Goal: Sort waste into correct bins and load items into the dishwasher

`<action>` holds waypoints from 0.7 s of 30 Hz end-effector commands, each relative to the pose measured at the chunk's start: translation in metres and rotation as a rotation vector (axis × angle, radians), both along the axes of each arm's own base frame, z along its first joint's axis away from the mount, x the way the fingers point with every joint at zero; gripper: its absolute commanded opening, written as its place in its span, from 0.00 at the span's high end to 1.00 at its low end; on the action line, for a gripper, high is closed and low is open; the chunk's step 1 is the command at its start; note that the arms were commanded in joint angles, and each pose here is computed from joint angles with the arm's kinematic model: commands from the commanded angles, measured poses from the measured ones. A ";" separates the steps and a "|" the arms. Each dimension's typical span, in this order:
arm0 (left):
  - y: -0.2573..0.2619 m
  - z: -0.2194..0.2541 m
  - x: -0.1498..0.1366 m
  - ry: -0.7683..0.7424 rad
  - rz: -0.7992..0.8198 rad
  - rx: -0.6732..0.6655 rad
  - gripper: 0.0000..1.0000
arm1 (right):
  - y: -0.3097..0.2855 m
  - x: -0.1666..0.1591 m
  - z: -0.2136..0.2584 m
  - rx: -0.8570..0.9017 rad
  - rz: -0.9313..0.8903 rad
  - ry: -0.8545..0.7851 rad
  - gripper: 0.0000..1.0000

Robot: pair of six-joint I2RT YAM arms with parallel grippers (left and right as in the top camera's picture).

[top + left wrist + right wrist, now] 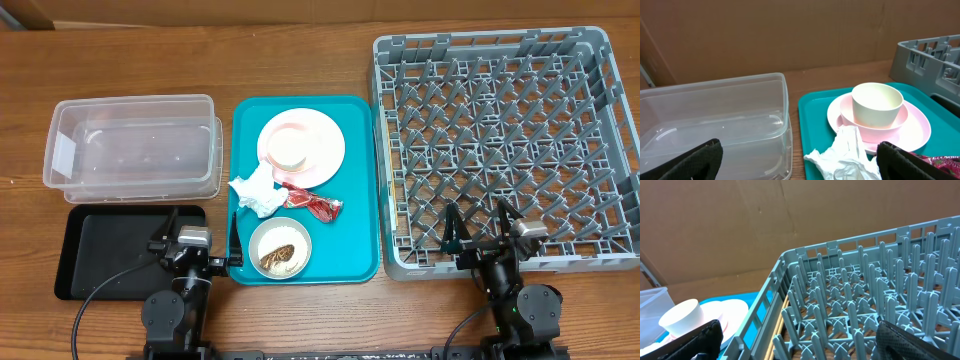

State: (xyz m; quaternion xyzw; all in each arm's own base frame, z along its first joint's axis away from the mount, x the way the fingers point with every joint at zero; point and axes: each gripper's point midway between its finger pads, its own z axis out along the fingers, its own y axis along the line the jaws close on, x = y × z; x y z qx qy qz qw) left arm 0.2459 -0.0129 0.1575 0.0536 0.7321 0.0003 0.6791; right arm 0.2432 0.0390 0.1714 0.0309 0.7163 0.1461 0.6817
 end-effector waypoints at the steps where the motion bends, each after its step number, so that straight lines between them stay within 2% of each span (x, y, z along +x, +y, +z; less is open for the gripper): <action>1: 0.002 -0.001 0.000 -0.006 0.010 0.009 0.00 | -0.002 0.001 -0.002 0.001 -0.013 -0.003 0.00; 19: 0.002 0.000 0.000 -0.006 0.010 0.010 0.00 | -0.003 0.001 -0.002 0.001 -0.013 -0.003 0.00; 21: 0.009 0.007 0.001 -0.038 0.052 0.052 0.00 | -0.002 0.001 -0.002 0.001 -0.013 -0.003 0.00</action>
